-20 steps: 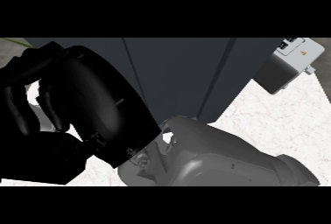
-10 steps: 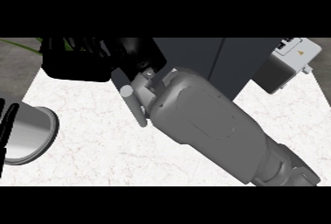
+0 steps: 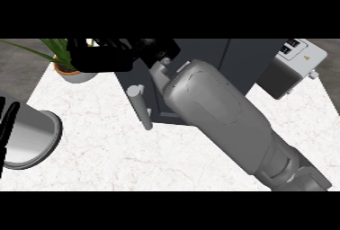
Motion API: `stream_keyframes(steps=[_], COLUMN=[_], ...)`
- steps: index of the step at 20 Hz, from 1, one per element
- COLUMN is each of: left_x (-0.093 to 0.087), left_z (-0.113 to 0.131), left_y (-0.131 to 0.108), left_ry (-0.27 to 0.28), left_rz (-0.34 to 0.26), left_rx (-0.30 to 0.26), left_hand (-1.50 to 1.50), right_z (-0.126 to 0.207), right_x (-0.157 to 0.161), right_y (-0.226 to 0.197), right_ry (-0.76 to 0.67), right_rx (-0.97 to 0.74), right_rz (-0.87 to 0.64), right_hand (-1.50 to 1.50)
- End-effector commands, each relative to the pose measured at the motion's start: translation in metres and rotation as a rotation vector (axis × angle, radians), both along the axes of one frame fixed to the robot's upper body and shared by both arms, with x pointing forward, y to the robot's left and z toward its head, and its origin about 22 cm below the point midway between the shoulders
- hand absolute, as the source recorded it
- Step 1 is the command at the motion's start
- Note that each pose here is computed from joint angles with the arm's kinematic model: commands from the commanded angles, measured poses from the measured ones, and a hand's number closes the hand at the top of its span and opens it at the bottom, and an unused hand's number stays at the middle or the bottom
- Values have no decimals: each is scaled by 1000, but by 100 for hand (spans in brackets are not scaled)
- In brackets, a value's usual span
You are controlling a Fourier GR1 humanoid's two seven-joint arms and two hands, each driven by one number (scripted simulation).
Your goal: Pick up the wine, place it into the cabinet and close the cabinet
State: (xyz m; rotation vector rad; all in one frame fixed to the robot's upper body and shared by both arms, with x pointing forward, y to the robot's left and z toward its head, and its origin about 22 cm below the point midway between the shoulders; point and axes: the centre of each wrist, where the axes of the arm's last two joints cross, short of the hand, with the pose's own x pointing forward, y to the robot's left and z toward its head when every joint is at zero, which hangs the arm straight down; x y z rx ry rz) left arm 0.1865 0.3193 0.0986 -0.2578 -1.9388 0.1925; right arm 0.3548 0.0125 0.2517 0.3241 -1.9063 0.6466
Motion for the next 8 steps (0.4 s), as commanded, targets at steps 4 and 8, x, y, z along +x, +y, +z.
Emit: stream_keyframes(steps=[4,8], left_x=[-5,4], left_z=[-4,4], left_y=[-7,-6], left_ry=[-9,-19], left_rz=[-5,-9], left_rx=[-6,-1], left_hand=[-150,-150], right_z=[-25,-8], right_x=[47,48], right_y=[-49,-44], right_ry=[12,-2], right_rx=[-75,-54], right_rz=[-204,-201], right_hand=[150,150])
